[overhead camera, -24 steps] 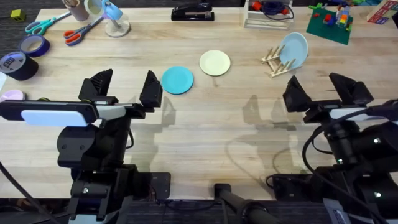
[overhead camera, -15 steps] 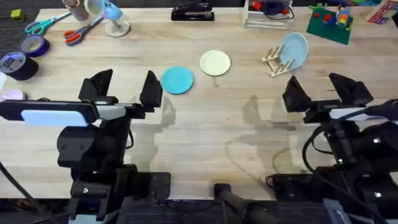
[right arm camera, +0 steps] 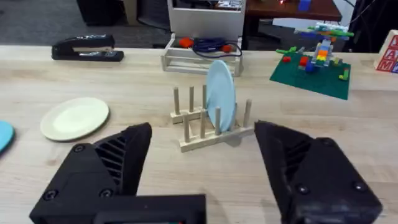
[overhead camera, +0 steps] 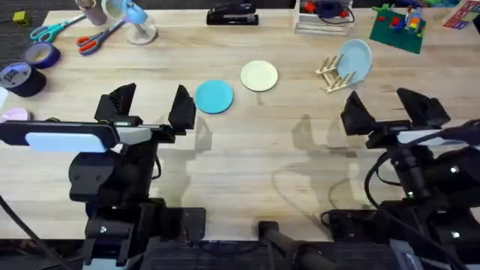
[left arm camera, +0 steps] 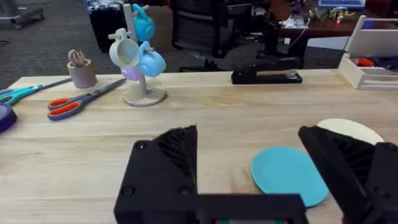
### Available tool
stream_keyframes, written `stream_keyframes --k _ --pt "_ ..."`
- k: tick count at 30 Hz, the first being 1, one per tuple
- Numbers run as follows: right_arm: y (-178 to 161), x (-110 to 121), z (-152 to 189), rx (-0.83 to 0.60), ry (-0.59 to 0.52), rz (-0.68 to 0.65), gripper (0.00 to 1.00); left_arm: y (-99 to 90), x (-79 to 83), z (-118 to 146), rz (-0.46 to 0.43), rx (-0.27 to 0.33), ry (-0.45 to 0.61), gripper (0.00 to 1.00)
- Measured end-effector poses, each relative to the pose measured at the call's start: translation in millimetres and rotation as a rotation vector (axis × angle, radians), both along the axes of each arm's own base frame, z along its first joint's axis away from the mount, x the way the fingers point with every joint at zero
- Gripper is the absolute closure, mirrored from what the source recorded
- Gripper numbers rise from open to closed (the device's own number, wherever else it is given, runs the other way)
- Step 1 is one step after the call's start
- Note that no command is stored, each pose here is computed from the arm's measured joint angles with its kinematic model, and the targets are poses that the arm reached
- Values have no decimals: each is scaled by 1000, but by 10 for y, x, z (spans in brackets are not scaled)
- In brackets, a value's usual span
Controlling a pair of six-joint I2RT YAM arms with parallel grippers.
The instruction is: Pick up the plates from the table one by one and place each into a slot on the dish rack.
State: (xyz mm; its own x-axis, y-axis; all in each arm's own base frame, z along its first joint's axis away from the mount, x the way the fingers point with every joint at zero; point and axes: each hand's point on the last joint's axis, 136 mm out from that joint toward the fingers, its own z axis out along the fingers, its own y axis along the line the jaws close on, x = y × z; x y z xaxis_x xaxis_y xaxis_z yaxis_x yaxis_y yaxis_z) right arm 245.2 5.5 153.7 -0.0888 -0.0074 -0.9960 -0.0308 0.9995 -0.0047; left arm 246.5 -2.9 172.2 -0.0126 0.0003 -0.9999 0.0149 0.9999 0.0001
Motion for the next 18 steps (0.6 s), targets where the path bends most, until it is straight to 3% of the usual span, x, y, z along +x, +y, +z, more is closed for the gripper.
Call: stream_keyframes --k 5,10,18 --pt "0 1 10 0 -4 0 8 0 -3 -14 0 0 10 8" --pt "1 -27 98 0 0 0 8 6 -85 11 3 0 92 8" --pt "-1 -319 721 0 8 0 7 9 -480 635 4 1 138 8"
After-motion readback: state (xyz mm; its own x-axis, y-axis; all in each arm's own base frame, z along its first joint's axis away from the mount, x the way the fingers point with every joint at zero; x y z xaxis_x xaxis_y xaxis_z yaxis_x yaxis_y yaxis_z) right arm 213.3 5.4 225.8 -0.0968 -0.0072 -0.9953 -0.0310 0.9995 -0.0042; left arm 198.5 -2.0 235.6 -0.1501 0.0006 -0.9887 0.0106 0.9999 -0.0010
